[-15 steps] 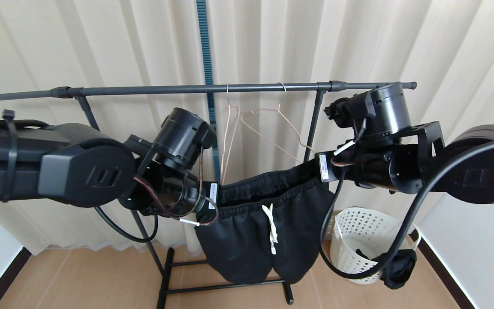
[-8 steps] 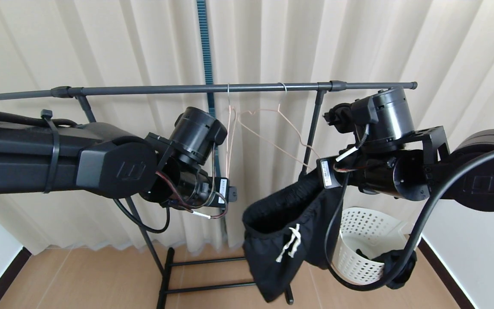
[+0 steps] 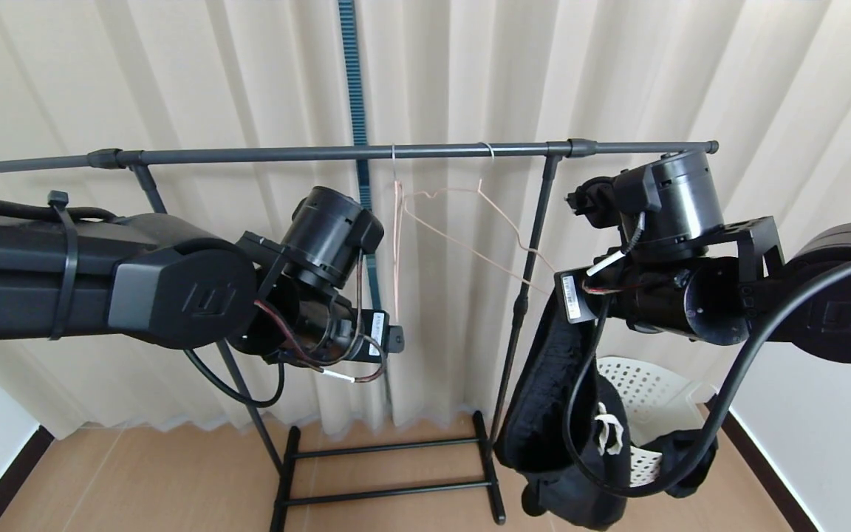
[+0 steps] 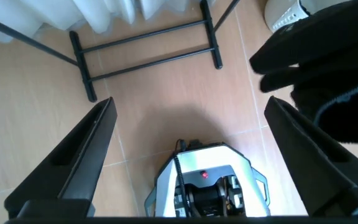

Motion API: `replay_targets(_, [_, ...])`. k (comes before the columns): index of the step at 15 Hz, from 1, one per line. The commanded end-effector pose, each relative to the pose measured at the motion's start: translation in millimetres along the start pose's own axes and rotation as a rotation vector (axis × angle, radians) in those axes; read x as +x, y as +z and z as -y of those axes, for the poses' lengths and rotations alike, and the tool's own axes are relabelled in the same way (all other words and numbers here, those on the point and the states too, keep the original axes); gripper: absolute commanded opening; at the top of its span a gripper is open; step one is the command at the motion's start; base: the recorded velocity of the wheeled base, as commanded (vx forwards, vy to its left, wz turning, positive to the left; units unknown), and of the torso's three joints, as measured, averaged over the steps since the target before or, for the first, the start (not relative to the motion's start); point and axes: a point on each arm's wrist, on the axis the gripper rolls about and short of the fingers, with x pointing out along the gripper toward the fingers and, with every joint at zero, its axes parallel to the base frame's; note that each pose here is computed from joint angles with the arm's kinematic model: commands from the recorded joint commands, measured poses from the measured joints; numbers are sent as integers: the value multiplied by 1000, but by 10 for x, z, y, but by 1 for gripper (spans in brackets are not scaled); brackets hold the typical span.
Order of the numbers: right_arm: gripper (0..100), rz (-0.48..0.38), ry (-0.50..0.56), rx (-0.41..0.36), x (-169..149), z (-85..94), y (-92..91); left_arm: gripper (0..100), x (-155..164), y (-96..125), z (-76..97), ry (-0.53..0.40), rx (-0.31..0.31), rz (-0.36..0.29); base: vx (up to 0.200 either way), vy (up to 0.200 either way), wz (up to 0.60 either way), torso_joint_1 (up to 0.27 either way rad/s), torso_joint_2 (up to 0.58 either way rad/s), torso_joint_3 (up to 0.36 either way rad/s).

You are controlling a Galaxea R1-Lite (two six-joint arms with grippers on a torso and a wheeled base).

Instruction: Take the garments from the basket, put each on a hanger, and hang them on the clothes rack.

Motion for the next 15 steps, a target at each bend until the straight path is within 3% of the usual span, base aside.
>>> replay_targets(1, [0, -1, 0, -7, 0, -3, -4, 100, -2, 7, 3, 11, -1, 13, 0, 0, 0, 0, 0, 0])
replay_targets(2, [0, -3, 0, -11, 1, -2, -9, 100, -2, 17, 6, 11, -4, 25, 0, 0, 0, 0, 0, 0])
replay_targets(3, [0, -9, -2, -16, 7, -1, -29, 100, 38, 68, 27, 30, -20, 89, 0, 0, 0, 0, 0, 0])
replay_targets(5, [0, -13, -2, -18, 18, -5, -39, 100, 108, 136, 55, 37, -31, 155, 0, 0, 0, 0, 0, 0])
replay_targets(11, [0, -7, -4, -40, 3, 1, -29, 100, 450, 294, 49, 81, 23, 309, 0, 0, 0, 0, 0, 0])
replay_targets(15, [0, -4, -5, -45, -9, 12, -20, 100, 541, 296, 41, 87, 25, 321, 150, 0, 0, -1, 2, 3])
